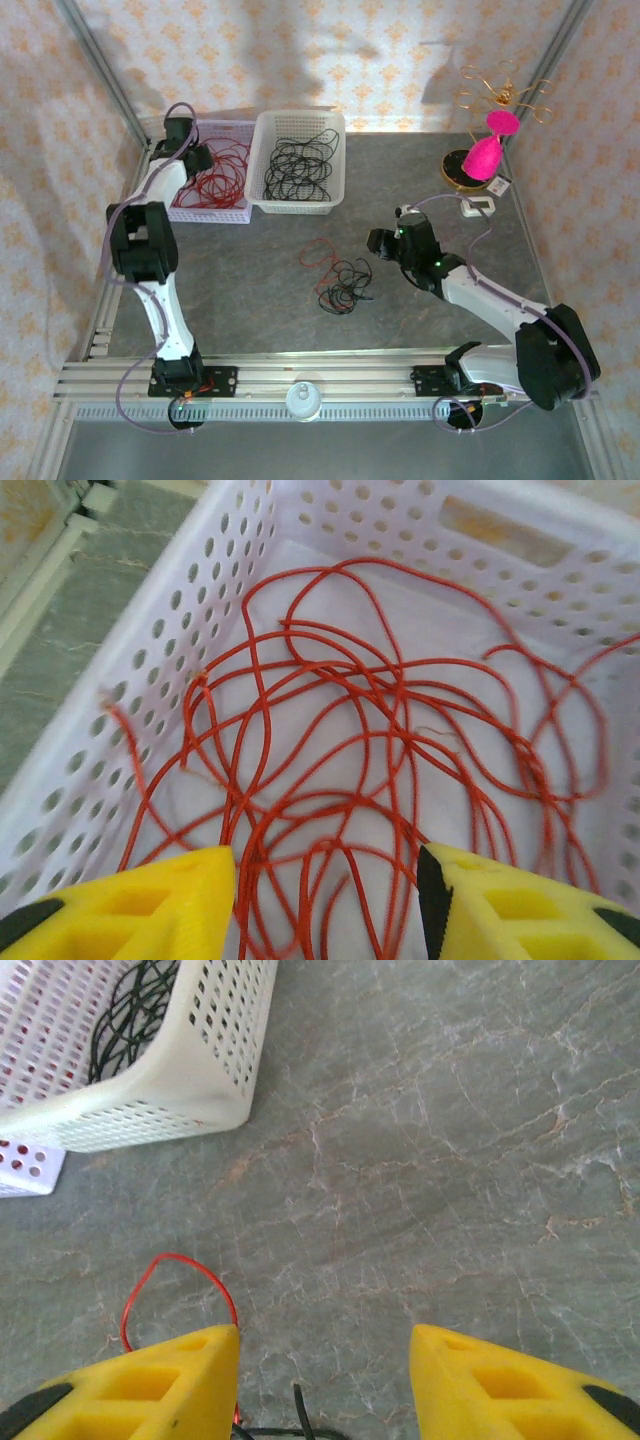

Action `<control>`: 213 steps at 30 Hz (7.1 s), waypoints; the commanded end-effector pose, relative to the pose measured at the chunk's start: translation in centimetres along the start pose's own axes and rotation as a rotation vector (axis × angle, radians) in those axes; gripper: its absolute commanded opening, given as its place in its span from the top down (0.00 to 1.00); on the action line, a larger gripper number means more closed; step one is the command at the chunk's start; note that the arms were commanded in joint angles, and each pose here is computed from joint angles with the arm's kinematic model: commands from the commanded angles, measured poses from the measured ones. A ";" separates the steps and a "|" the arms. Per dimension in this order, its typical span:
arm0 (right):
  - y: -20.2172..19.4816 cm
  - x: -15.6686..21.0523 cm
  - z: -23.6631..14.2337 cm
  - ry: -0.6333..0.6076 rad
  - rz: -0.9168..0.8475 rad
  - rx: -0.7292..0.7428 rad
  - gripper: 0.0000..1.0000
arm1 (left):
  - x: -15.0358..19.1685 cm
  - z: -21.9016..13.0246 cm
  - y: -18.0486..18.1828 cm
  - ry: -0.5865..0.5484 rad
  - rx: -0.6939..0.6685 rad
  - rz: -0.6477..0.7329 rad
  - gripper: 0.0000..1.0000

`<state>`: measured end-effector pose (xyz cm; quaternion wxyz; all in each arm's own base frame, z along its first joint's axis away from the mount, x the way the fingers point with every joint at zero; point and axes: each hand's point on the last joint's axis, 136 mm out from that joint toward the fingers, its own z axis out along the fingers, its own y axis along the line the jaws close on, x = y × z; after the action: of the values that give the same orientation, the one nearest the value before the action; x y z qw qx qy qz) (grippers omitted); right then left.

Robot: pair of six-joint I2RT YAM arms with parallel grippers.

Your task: Untangle the cables

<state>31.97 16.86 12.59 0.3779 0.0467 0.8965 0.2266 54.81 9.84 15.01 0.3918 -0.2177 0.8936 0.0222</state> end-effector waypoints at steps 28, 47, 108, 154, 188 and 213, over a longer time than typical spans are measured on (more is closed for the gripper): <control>7.4 3.5 10.3 0.231 -0.386 -0.089 0.52 | 24.1 -20.8 -7.6 0.013 0.524 0.080 0.43; 8.4 5.8 11.1 0.203 -0.352 -0.067 0.97 | 24.1 -20.5 -8.2 0.008 0.548 0.082 0.40; 16.4 -3.1 -2.5 -0.299 -0.374 -0.091 0.64 | 21.5 -30.6 -17.1 -0.105 1.062 0.180 1.00; 8.8 2.8 2.1 -0.116 -0.208 -0.075 0.55 | 1.4 -43.8 -14.3 -0.586 0.797 0.078 1.00; 3.6 4.2 -3.5 -0.124 -0.142 -0.009 0.53 | -9.4 -15.8 -3.8 -0.518 0.125 -0.215 1.00; 3.7 4.9 -2.4 -0.038 -0.174 0.048 0.52 | -1.2 -0.1 -1.2 -0.253 -0.063 -0.116 0.50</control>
<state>25.93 20.67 11.39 0.4067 -0.0244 0.8947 0.1829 55.65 8.70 14.83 0.4814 -0.2758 0.8302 0.0543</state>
